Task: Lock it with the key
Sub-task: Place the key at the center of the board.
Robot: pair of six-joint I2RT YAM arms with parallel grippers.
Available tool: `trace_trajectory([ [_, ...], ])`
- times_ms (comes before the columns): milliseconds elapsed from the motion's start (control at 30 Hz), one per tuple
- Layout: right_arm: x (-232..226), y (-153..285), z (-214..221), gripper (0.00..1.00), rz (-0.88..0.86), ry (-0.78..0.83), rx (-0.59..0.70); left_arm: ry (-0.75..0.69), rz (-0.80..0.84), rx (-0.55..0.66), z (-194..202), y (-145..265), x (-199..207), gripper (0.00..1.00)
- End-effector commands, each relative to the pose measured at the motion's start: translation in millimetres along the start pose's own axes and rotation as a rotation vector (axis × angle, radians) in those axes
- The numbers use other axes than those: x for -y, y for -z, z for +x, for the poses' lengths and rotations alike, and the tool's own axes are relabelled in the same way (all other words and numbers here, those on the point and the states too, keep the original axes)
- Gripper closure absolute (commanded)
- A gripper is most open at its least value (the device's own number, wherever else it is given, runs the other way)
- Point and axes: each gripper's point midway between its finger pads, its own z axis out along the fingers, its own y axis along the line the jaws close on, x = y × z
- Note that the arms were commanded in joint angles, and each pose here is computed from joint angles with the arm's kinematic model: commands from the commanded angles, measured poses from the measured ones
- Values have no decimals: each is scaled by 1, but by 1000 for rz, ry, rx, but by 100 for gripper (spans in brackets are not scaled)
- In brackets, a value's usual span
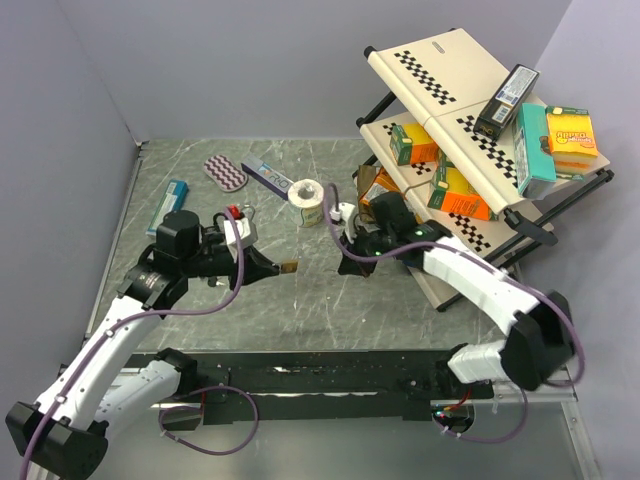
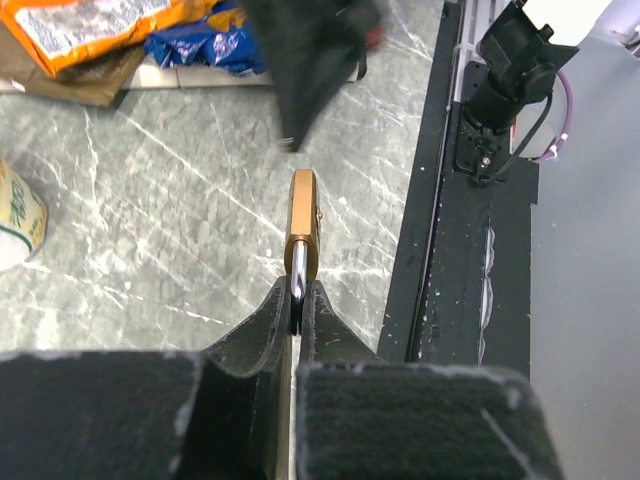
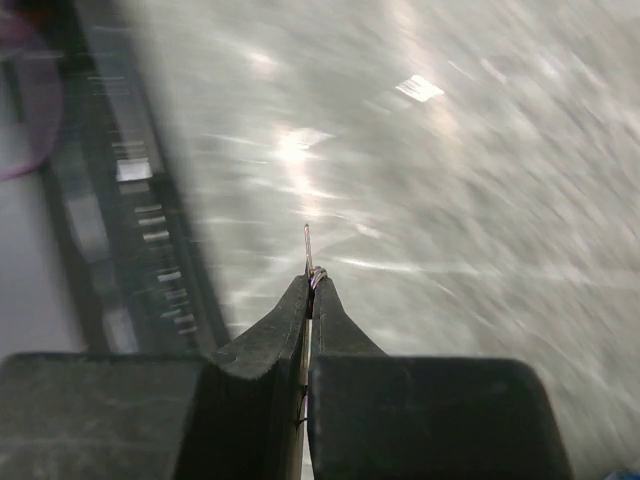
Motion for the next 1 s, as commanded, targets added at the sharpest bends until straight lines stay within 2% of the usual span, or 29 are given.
trace_trajectory([
  [0,75,-16,16,100,327,-111,-76,-33,-32,58,-17,0,-7,99],
  [33,91,-15,21,100,409,-119,-88,-23,-35,61,-17,0,-8,99],
  [167,123,-25,41,100,536,-166,-148,12,-46,62,-15,-3,-12,99],
  [400,148,-41,64,100,618,-184,-184,67,-68,36,-4,-6,-18,99],
  [467,152,-43,79,100,639,-208,-244,72,-69,35,-3,-6,-18,99],
  [500,156,-44,71,100,651,-210,-231,81,-68,32,-1,-6,-18,99],
  [700,168,-48,85,100,701,-260,-314,90,-67,21,6,-7,-17,99],
  [967,177,-45,90,100,762,-298,-354,96,-61,1,13,-9,-19,99],
])
